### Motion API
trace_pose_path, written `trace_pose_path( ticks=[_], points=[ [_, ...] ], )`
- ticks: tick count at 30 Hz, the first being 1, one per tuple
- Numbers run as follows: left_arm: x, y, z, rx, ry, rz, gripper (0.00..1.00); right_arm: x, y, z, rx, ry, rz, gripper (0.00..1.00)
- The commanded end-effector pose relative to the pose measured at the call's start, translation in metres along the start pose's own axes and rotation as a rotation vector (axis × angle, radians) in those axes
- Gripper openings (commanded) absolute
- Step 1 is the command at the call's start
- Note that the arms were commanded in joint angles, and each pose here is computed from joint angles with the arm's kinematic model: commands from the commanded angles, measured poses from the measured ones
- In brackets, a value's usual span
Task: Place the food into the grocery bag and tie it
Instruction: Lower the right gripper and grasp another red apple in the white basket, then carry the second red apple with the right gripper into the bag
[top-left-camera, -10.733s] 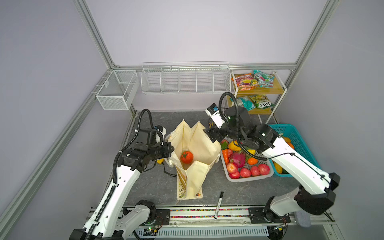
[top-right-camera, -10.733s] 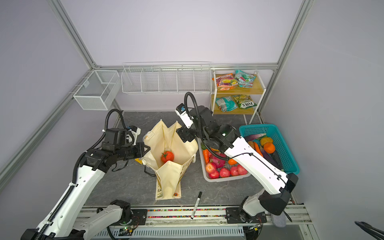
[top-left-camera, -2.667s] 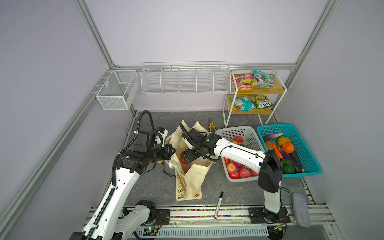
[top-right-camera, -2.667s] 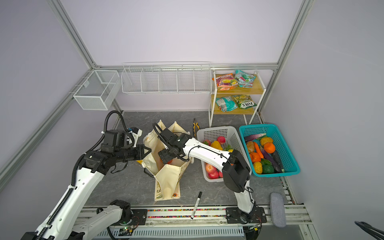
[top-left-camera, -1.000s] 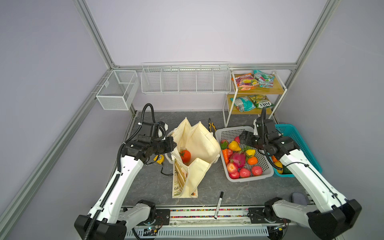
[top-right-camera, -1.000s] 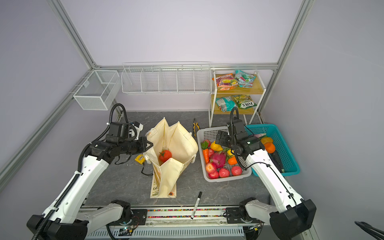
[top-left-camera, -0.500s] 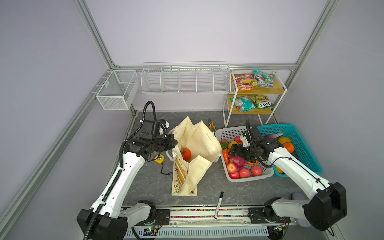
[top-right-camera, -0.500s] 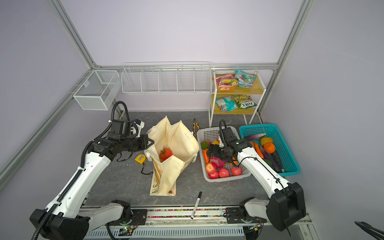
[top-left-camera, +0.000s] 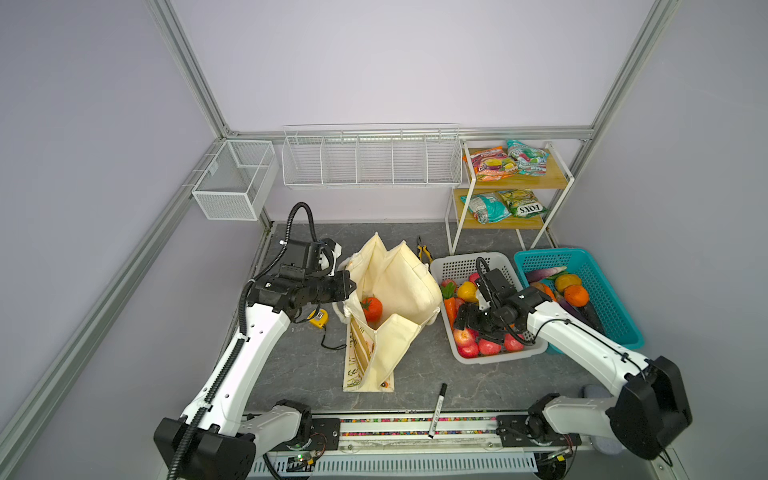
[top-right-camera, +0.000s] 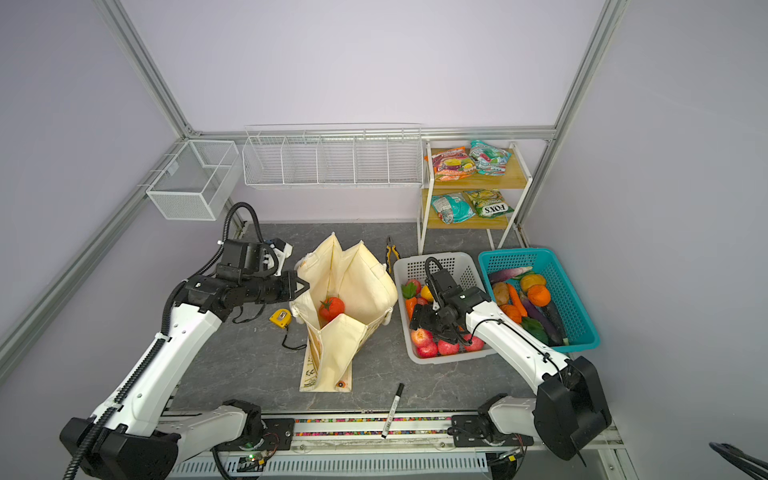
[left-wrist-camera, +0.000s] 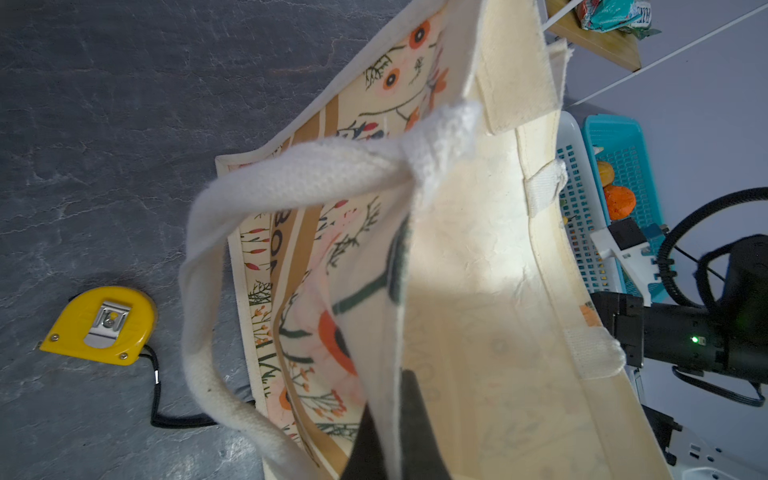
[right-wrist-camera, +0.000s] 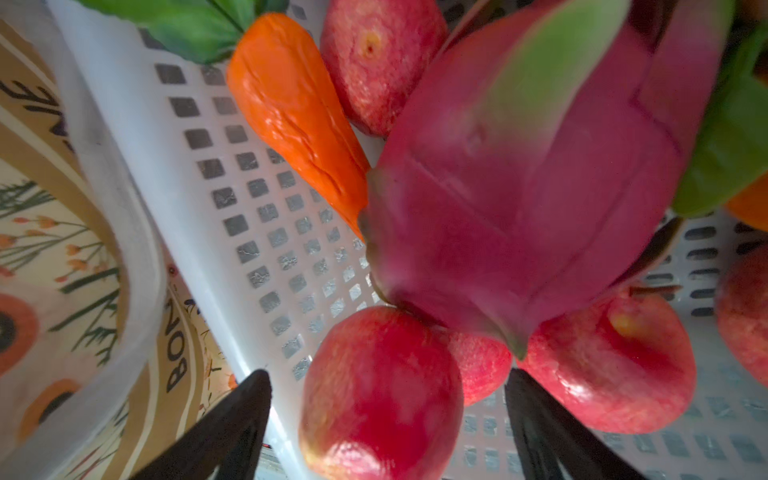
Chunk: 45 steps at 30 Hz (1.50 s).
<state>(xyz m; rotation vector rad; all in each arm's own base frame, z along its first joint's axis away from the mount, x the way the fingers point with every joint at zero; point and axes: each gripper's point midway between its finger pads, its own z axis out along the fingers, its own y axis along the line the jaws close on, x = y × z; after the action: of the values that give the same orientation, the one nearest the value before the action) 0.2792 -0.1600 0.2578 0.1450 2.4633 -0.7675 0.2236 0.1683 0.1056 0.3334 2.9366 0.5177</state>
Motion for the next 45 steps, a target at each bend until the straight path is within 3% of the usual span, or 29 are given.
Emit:
trace_pose_path(
  ticks=[1,16,22,25,34,41,45],
  points=[
    [-0.009,-0.016,-0.009,0.061,-0.032,0.073,0.00,0.009,-0.008,0.004,0.037,0.010,0.061,0.89],
    [-0.006,-0.027,-0.014,0.130,-0.057,0.104,0.00,0.010,-0.019,0.019,0.070,-0.024,0.119,0.74],
    [-0.004,-0.027,-0.014,0.139,-0.060,0.100,0.00,0.005,-0.020,0.005,0.075,-0.068,0.114,0.61],
    [-0.003,-0.029,-0.015,0.149,-0.062,0.100,0.00,-0.001,-0.015,-0.013,0.063,-0.110,0.104,0.51],
    [0.003,-0.028,-0.014,0.153,-0.054,0.114,0.00,-0.025,0.009,-0.093,-0.013,-0.298,0.044,0.51],
    [0.005,-0.029,-0.016,0.165,-0.052,0.146,0.00,-0.048,0.071,-0.153,-0.227,-0.453,-0.064,0.51],
    [0.003,-0.030,-0.016,0.170,-0.066,0.159,0.00,-0.056,0.105,-0.167,-0.287,-0.494,-0.144,0.51]
  ],
)
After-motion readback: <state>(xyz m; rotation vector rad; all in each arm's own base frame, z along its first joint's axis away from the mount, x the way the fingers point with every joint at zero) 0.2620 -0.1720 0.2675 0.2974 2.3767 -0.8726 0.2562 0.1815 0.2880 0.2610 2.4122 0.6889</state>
